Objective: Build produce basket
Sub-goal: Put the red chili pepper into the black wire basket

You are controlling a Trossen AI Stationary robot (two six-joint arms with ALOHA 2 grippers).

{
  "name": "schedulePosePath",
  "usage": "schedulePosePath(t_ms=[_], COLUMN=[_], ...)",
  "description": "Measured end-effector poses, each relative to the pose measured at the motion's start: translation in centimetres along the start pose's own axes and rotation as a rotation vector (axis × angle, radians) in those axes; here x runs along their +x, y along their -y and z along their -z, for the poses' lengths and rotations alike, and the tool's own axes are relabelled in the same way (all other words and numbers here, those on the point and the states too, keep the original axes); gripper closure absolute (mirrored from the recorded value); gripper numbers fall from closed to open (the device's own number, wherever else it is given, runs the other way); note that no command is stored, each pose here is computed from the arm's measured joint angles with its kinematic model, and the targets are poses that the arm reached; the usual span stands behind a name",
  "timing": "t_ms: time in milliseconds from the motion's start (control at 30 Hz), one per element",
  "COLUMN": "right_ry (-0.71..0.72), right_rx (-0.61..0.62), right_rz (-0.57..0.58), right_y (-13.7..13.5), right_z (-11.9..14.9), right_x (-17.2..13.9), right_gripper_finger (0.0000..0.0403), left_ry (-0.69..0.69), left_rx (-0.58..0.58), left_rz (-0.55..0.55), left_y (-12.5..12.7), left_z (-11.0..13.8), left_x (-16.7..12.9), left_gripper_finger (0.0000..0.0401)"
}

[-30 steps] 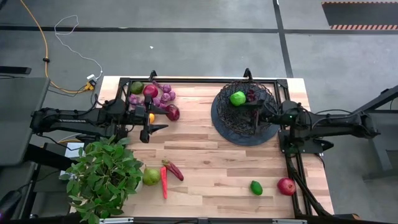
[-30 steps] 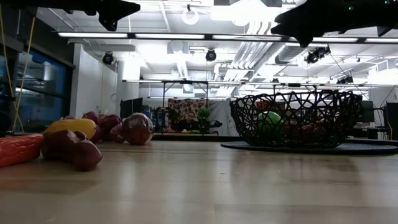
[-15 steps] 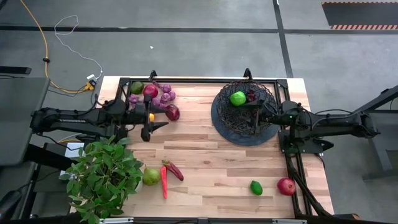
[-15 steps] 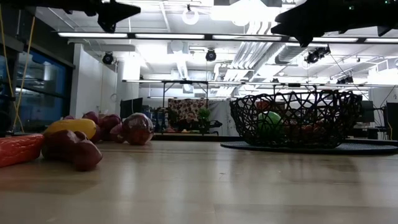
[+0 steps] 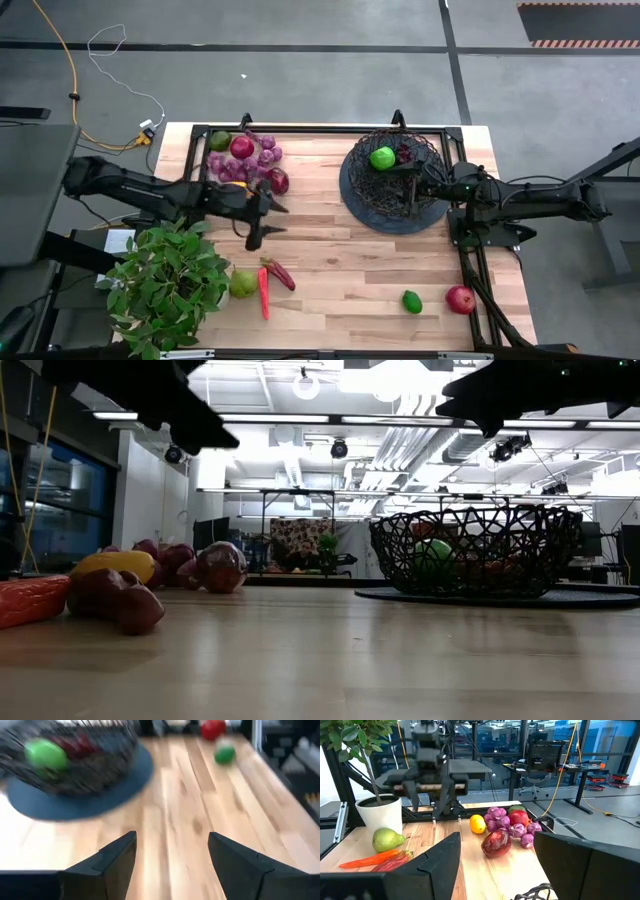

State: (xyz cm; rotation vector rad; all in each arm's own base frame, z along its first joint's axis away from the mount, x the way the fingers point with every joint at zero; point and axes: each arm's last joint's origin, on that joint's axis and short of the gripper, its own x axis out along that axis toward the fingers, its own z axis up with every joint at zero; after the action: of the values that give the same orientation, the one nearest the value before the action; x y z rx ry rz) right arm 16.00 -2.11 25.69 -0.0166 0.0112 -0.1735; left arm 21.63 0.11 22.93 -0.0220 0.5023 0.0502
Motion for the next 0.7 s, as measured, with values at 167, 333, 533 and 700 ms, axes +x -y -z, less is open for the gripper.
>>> schedulePosePath(t_ms=[167, 333, 533, 700], right_ry=[-0.002, -0.010, -0.026, -0.044], right_rx=[-0.001, 0.000, 0.000, -0.001], right_rz=[0.000, 0.000, 0.000, 0.000], right_y=[0.0, 0.0, 0.0, 0.0], right_z=[0.0, 0.1, 0.2, 0.4], right_x=[0.0, 0.0, 0.0, 0.0], right_gripper_finger=[0.0169, 0.0169, 0.0169, 0.0169], left_ry=[-0.167, -0.293, -0.424, -0.491], left_rx=[0.016, 0.057, 0.132, 0.216], left_rz=[0.082, 0.168, 0.216, 0.247], left_y=[2.0, 4.3, 6.5, 7.9], left_z=[-0.5, -0.8, 0.3, 1.9], left_x=[1.8, 3.2, 4.6, 6.0], left_gripper_finger=[0.0142, 0.0104, 0.0066, 0.0060])
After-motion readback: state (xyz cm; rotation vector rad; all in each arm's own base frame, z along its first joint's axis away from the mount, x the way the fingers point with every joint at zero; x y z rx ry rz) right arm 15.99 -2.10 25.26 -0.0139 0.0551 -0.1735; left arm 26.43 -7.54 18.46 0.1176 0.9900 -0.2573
